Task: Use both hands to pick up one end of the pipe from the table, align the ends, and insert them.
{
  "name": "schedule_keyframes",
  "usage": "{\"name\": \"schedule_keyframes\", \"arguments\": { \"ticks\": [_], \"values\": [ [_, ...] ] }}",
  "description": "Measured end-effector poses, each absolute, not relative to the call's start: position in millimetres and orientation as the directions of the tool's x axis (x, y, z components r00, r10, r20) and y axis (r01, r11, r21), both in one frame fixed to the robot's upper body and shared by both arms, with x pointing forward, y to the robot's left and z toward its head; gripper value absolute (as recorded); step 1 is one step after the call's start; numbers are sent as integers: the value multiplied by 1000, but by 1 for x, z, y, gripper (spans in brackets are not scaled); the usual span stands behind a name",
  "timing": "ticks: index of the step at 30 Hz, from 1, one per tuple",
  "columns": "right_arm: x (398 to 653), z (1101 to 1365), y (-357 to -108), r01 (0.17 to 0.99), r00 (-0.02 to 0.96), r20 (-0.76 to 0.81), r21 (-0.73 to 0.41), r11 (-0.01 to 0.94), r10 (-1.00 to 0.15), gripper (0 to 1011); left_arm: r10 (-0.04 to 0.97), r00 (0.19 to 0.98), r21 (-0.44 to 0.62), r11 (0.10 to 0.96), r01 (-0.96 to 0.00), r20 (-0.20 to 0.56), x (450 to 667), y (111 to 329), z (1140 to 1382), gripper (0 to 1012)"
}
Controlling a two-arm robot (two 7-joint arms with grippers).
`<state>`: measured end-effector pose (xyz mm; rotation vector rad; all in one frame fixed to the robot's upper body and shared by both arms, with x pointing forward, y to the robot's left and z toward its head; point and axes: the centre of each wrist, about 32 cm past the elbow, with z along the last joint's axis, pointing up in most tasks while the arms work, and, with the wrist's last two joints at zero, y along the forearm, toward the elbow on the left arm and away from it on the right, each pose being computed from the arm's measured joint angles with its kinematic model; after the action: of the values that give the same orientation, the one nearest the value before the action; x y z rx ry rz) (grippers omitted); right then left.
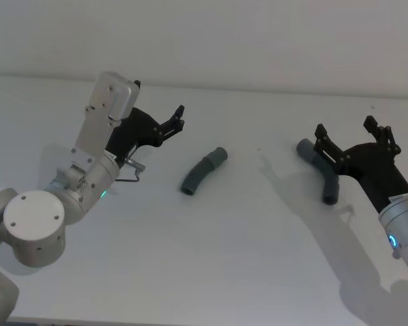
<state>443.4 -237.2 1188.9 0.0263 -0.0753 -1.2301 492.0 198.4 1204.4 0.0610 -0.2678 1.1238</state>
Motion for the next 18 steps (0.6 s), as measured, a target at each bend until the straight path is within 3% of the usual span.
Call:
{"name": "schedule_keyframes", "arguments": {
  "ticks": [18],
  "values": [
    [443, 1189, -237, 940, 333, 43, 61, 335, -942, 1004, 882, 404, -86, 434, -897, 242, 492, 198, 1204, 1002]
  ]
}}
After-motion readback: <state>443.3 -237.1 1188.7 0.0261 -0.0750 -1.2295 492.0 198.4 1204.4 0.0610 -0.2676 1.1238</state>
